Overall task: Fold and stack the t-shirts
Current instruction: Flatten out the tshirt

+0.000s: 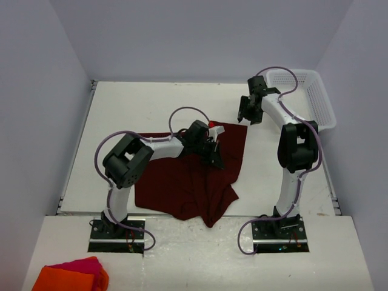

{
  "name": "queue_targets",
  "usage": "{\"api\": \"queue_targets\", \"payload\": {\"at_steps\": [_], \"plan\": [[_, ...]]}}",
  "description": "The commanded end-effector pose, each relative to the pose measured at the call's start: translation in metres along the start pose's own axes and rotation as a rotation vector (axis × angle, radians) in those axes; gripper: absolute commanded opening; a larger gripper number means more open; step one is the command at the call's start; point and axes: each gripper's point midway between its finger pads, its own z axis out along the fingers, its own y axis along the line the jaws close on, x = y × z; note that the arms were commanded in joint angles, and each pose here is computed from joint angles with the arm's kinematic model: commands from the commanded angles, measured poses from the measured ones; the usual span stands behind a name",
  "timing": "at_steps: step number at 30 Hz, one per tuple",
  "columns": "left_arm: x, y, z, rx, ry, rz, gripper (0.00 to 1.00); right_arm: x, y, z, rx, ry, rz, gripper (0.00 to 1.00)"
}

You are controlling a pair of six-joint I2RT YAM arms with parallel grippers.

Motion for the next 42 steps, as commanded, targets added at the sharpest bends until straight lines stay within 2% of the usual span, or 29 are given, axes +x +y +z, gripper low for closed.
{"api": "queue_targets", "payload": {"at_steps": [1, 4, 8, 16, 26, 42], "plan": [[0.010, 0.004, 0.007, 0.012, 0.040, -0.045, 0.00, -0.014, -0.001, -0.014, 0.006, -0.047, -0.004, 0.61], [0.035, 0.029, 0.007, -0.087, 0.108, -0.108, 0.00, -0.010, 0.001, -0.013, 0.000, -0.029, -0.006, 0.62], [0.062, 0.042, -0.008, -0.182, 0.128, -0.141, 0.00, -0.001, 0.004, -0.014, -0.023, -0.007, 0.023, 0.61], [0.097, 0.034, -0.043, -0.213, 0.124, -0.155, 0.00, 0.041, 0.015, -0.019, -0.098, 0.040, 0.066, 0.61], [0.114, 0.026, -0.056, -0.204, 0.123, -0.156, 0.00, 0.091, 0.017, -0.009, -0.079, 0.100, 0.059, 0.61], [0.129, 0.011, -0.074, -0.184, 0.104, -0.160, 0.00, 0.093, 0.010, 0.006, -0.015, 0.135, 0.073, 0.61]]}}
